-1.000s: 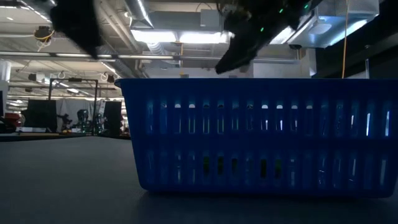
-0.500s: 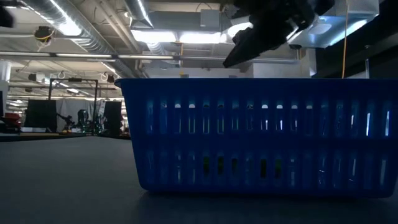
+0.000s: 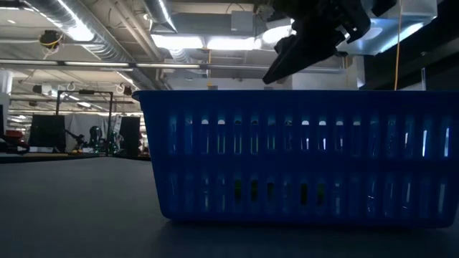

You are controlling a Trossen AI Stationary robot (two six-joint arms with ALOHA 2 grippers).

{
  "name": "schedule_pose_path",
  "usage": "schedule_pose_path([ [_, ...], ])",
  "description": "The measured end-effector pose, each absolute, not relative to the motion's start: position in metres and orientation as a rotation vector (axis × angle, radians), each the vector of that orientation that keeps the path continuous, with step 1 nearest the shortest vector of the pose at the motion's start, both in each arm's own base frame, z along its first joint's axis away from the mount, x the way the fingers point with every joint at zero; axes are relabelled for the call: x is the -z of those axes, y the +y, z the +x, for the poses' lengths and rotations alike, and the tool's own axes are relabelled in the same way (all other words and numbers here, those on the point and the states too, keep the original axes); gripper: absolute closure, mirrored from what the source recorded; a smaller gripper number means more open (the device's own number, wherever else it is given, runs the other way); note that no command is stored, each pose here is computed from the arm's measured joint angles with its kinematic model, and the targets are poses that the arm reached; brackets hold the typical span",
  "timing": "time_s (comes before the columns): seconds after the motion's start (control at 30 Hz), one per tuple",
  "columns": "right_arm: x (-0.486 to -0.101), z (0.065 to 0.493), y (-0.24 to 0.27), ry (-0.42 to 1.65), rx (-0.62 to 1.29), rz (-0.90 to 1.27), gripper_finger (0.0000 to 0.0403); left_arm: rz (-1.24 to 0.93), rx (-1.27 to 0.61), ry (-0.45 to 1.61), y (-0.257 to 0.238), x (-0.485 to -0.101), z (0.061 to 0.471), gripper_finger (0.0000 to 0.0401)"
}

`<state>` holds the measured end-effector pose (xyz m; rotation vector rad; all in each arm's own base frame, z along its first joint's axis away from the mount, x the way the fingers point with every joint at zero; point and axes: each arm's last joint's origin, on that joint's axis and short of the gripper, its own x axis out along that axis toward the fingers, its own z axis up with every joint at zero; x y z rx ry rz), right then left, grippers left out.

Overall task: Sort produce into baskets
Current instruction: Put the brown mushroom into the green bin

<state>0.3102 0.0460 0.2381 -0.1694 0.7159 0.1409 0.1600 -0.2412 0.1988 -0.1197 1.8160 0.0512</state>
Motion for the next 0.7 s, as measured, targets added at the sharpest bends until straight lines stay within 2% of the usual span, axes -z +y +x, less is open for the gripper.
schedule_pose_path([
  [0.23, -0.238, 0.310, 0.046, 0.720, -0.130, -0.141, 0.0208, 0.024, -0.050, 1.855, -0.253, -0.189, 0.138, 0.0152],
  [0.7, -0.238, 0.310, 0.046, 0.721, -0.128, -0.139, 0.0208, 0.031, -0.051, 1.862, -0.247, -0.157, 0.120, 0.0152],
])
